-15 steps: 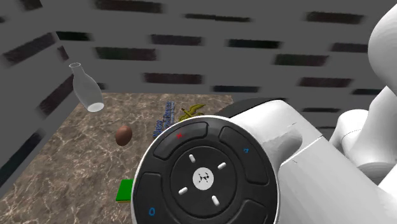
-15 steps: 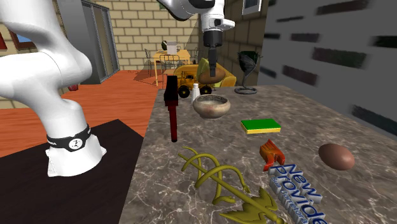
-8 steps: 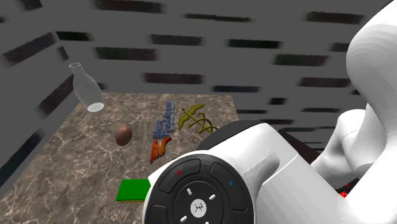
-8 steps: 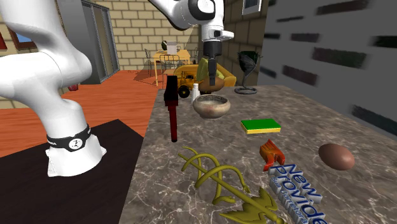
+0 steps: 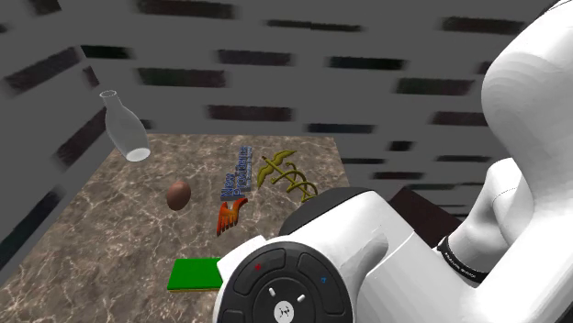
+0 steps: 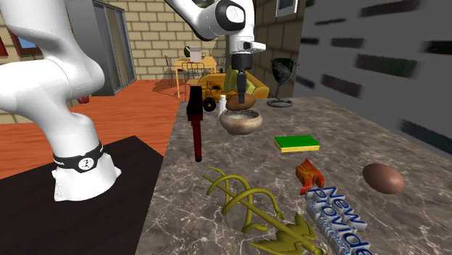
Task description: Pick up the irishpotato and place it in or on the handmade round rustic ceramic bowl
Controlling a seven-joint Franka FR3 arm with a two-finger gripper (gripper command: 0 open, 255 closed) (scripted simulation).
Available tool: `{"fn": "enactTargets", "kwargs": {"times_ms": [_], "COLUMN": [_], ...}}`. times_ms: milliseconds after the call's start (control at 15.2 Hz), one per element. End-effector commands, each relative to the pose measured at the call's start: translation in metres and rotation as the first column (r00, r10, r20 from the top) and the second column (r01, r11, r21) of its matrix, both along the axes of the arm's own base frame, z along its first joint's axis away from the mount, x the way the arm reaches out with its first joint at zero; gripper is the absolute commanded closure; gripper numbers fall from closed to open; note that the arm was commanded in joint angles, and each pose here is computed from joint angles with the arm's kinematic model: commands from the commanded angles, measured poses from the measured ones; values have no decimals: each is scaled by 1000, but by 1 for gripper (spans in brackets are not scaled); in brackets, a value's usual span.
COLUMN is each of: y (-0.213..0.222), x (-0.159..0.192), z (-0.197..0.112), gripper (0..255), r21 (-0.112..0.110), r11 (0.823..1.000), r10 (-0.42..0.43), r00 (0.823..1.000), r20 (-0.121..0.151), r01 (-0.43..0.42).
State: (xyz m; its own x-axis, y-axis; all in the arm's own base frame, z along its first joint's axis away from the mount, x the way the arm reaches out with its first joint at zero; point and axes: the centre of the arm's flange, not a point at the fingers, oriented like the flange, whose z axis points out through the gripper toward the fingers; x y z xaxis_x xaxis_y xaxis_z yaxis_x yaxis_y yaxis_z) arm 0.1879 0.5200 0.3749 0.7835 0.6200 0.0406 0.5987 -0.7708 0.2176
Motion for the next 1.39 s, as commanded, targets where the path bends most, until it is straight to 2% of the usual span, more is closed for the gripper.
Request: {"fn": "enactTargets", "kwargs": {"times_ms": [0, 132, 198, 528, 792, 1320], "y": [0, 0, 0, 0, 7, 7], "x": [0, 0, 0, 0, -8, -8], "z": [0, 0, 0, 0, 49, 49], "gripper": [255, 255, 0, 0, 0, 0], "r21": [0, 0, 0, 0, 0, 0], "r11": [1000, 1000, 1000, 1000, 1000, 1000], "r10": [0, 0, 0, 0, 0, 0], "r00": [1000, 1000, 1000, 1000, 1000, 1000], "r20": [0, 0, 0, 0, 0, 0], "r01": [0, 0, 0, 0, 0, 0]}}
